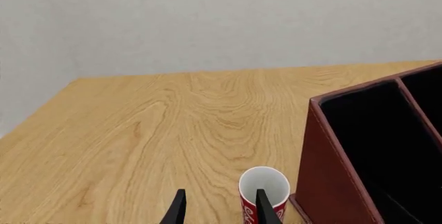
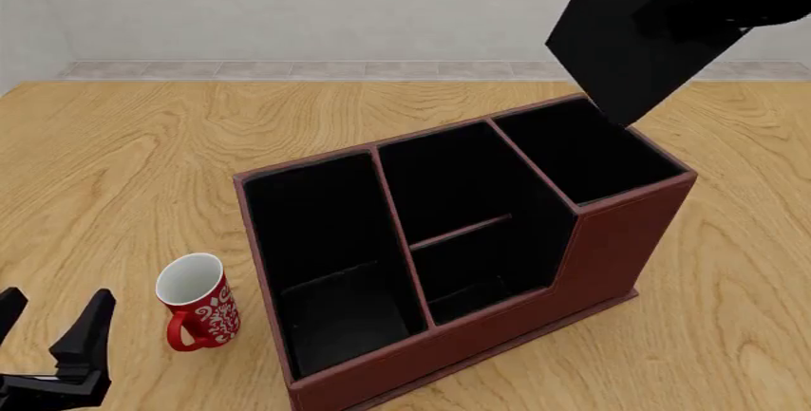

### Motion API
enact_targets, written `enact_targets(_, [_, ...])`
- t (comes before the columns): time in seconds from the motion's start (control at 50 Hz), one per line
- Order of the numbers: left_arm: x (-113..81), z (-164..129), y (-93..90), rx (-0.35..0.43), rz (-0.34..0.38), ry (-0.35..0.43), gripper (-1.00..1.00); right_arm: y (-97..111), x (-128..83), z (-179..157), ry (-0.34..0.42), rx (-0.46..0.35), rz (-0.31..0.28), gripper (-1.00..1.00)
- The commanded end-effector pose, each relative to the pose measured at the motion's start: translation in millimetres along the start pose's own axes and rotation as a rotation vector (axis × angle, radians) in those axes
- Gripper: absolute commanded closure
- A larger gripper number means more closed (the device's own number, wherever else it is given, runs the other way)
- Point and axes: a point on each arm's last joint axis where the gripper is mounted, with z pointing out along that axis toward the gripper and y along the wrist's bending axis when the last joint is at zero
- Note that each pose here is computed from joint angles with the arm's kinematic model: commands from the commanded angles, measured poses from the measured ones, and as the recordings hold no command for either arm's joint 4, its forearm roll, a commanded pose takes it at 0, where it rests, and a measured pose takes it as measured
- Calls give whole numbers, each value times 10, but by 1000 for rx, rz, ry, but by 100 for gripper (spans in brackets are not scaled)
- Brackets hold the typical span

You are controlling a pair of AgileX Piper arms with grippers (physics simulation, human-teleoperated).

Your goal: Pick up the book and place it in the right compartment of the caddy.

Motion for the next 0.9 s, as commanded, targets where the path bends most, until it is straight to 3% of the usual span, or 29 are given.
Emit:
enact_targets(0.02, [2, -3, 1, -2, -1, 1, -100, -6, 47, 64, -6, 10, 35, 100])
enact_targets(0.9, [13, -20, 8, -13, 6, 7, -100, -20, 417, 626, 70, 28, 94, 100])
